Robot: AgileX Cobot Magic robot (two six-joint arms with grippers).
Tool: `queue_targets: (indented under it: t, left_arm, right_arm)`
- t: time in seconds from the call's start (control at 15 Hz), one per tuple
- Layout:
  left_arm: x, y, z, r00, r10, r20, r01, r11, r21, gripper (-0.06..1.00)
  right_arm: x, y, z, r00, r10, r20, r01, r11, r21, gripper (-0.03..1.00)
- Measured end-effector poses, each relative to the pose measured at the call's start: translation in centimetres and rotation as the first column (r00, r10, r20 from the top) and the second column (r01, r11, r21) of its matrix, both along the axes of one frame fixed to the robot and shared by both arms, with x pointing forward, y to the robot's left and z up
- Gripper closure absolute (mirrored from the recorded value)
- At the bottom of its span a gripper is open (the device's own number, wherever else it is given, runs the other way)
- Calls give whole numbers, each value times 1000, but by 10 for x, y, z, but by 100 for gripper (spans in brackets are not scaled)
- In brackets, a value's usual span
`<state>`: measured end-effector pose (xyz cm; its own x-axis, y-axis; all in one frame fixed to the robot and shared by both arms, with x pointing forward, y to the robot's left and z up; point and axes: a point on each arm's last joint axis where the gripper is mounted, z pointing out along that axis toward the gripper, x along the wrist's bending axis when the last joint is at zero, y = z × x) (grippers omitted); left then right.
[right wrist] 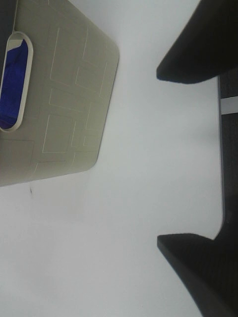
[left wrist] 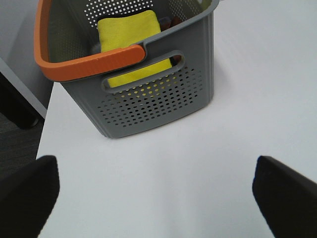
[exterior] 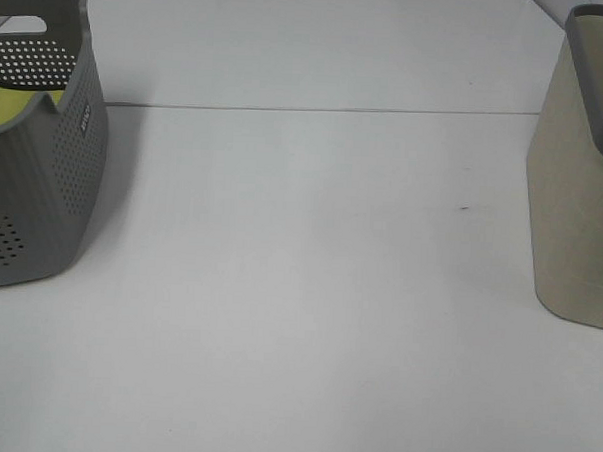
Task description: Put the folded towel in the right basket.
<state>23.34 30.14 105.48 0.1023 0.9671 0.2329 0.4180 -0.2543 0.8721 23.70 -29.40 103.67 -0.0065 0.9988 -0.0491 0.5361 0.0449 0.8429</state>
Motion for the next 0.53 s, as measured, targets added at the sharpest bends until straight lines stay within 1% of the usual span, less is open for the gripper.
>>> queue_targets:
  t: [0.53]
  left_arm:
    - [0,0,0,1000,0,0,0,1000,0,-4]
  right_arm:
    - [0,0,0,1000,-1,0,1,1000,1,16]
